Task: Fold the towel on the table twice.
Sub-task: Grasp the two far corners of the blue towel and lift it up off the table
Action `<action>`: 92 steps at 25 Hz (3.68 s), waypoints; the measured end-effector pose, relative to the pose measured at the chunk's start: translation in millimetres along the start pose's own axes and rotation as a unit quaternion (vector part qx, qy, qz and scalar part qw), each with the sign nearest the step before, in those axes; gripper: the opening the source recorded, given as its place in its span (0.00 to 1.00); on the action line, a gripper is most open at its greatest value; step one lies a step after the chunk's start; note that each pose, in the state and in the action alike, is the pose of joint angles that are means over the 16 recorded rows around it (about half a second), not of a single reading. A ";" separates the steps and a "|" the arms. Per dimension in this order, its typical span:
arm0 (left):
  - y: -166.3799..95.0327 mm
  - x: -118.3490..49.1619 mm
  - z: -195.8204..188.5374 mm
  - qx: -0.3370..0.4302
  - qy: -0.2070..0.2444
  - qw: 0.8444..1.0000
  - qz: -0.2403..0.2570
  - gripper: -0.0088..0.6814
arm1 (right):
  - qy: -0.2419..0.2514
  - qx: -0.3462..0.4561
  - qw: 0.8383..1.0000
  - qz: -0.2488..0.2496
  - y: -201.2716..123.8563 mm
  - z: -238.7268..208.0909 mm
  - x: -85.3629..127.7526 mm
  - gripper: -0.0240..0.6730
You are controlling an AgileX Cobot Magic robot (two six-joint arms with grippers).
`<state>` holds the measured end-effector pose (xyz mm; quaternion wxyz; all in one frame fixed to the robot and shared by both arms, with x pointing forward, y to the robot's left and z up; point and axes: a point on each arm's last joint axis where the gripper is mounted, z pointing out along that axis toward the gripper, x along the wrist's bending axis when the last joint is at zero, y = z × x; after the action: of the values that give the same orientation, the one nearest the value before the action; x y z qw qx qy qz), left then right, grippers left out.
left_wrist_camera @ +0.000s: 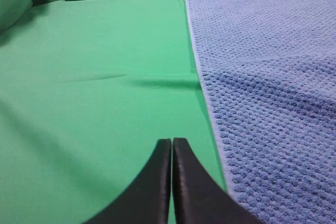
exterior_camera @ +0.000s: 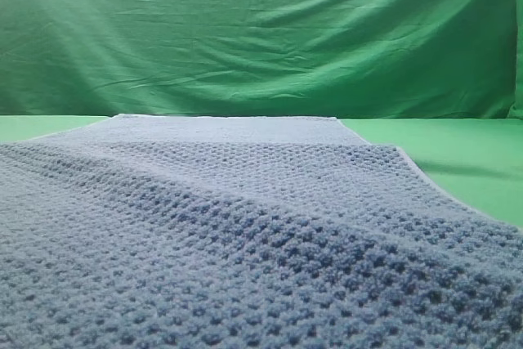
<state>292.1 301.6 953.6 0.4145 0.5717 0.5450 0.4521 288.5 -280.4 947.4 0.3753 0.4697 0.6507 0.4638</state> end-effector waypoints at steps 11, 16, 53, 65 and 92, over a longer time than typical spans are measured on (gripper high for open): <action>0.0 0.0 0.0 0.000 0.000 1.000 0.000 0.01 | 0.000 0.000 1.000 0.000 0.0 0.0 0.0 0.03; 0.0 0.1 0.0 0.000 0.001 1.000 0.002 0.01 | 0.000 0.000 1.000 0.000 0.0 0.0 0.0 0.03; 115.4 -3.7 -31.6 -0.140 -0.079 0.976 -0.147 0.01 | 0.002 -0.103 0.991 0.085 133.8 -4.0 -12.0 0.03; 135.0 -3.6 -31.8 -0.152 -0.090 0.977 -0.116 0.01 | 0.029 0.001 0.998 0.063 151.6 33.0 -13.4 0.03; 172.8 -16.2 128.1 0.255 -0.130 0.957 -0.043 0.01 | 0.104 0.248 0.963 0.015 192.2 143.5 -20.9 0.03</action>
<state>459.1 277.0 1087.9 0.3410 0.6887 0.6074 0.2013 477.4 -239.6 1090.9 0.1700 0.5067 0.7739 0.3399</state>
